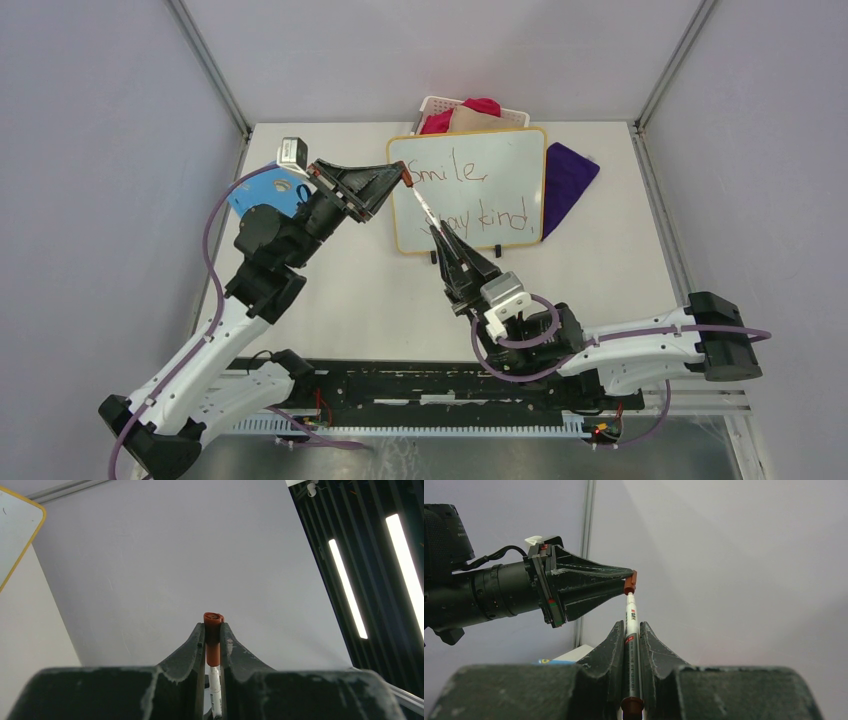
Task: Write a sentence on the whiteboard
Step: Close the whiteboard marker at the center of the board.
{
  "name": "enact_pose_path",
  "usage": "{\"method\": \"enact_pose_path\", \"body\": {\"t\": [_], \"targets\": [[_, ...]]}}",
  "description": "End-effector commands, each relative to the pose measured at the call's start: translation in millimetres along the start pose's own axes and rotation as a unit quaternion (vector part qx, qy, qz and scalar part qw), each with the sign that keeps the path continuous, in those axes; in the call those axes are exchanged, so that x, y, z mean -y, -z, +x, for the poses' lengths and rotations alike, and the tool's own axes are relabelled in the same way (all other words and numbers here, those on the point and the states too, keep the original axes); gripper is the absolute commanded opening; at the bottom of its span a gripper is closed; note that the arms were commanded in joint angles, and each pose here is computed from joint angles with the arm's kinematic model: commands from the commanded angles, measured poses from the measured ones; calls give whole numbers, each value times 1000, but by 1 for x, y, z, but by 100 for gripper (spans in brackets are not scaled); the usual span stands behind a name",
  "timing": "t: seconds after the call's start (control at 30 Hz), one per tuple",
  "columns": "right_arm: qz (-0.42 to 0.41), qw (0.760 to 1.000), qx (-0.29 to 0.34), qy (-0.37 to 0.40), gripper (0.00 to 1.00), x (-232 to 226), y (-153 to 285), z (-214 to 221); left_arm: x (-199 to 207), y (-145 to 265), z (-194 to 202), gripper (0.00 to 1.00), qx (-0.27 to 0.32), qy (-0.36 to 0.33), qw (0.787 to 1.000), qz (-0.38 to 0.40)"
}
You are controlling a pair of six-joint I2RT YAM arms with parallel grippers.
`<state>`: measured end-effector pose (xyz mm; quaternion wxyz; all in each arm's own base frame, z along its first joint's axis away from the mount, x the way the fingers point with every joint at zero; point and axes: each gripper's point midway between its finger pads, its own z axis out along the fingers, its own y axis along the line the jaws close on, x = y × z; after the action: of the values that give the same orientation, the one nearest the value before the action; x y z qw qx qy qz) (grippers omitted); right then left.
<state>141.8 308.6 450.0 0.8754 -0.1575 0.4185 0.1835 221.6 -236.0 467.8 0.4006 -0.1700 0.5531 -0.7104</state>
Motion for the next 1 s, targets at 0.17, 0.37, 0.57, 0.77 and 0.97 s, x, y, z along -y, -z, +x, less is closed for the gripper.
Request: {"method": "enact_pose_path", "body": {"t": [0.17,0.37,0.57,0.77,0.97], "targets": [[32,999,16,-28,0,13,-10,-16,13,4,2,2,-4,-28,999,22],[38,999,16,-27,0,15,-10,-16,12,4,4,2,-6,-31,999,21],[39,999,14,-24,0,14,-11,-14,14,5,5,2,-9,-35,999,25],[45,999,11,-23,0,15,-15,-9,13,5,8,2,-15,-34,999,24],[49,998,11,-23,0,15,-19,-6,13,6,10,2,-15,-34,999,25]]}}
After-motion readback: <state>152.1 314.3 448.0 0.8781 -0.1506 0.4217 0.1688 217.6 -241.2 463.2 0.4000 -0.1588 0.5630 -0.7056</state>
